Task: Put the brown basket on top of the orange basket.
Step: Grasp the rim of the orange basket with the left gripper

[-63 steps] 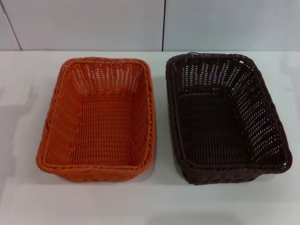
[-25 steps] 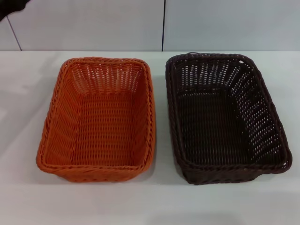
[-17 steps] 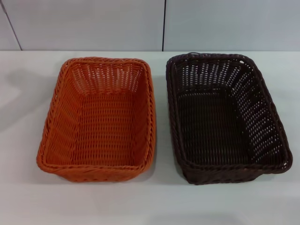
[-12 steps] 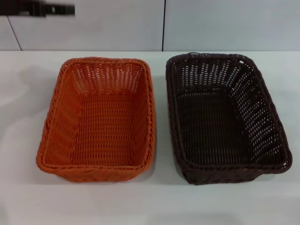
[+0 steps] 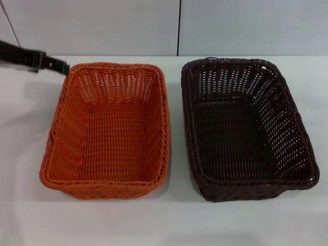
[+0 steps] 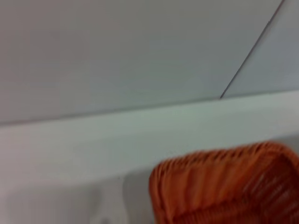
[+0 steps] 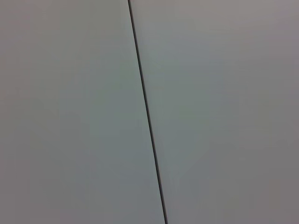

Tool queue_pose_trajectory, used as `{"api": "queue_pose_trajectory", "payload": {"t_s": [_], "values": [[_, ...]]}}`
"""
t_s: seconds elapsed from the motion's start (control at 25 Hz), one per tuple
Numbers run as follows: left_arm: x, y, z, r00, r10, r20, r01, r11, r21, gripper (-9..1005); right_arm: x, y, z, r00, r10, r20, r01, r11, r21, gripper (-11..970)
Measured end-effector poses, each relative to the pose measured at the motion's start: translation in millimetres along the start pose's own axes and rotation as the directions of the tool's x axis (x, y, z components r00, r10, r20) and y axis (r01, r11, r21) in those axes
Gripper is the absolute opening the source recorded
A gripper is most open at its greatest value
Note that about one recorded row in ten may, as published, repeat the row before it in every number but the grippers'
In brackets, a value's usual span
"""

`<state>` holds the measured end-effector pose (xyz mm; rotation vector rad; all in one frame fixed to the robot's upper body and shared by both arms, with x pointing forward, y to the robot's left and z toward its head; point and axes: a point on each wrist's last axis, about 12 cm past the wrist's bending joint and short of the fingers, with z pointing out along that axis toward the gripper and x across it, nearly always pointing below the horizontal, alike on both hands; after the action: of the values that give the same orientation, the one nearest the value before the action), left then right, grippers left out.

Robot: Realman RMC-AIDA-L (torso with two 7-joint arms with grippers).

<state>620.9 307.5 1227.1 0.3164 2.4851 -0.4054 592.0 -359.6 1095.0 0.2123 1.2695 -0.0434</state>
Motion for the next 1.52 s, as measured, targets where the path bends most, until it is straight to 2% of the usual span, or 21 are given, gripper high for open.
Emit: {"api": "queue_pose_trajectory", "payload": {"t_s": [0.16, 0.4, 0.72, 1.16, 1.36, 1.52], "values": [[10, 0.0, 7, 0.999, -0.023, -0.04, 0.022, 1.0, -0.015, 839, 0, 0.4, 0, 1.0, 0.0, 0.001, 0.0, 1.0, -0.001, 564], [30, -0.2, 30, 0.992, -0.06, -0.114, 0.058, 0.998, -0.024, 839, 1, 0.8, 0, 1.0, 0.001, -0.003, -0.001, 1.0, -0.001, 564], [46, 4.4, 50, 0.986, -0.079, -0.149, 0.075, 0.997, -0.037, 838, 1, 2.1, 0, 1.0, -0.003, -0.005, 0.003, 1.0, -0.012, 563], [44, -2.5, 60, 0.988, -0.039, -0.148, 0.035, 0.999, -0.032, 837, 3, -0.4, -4, 1.0, 0.001, -0.012, -0.001, 1.0, 0.002, 563], [43, -2.3, 60, 0.988, -0.027, -0.149, 0.021, 0.999, -0.039, 661, 3, -1.3, -5, 1.0, 0.002, -0.014, -0.002, 1.0, 0.007, 563], [41, -2.8, 59, 0.988, -0.02, -0.153, 0.014, 0.999, -0.043, 475, 4, -5.8, -7, 1.0, 0.006, -0.013, -0.005, 1.0, 0.029, 564]]}}
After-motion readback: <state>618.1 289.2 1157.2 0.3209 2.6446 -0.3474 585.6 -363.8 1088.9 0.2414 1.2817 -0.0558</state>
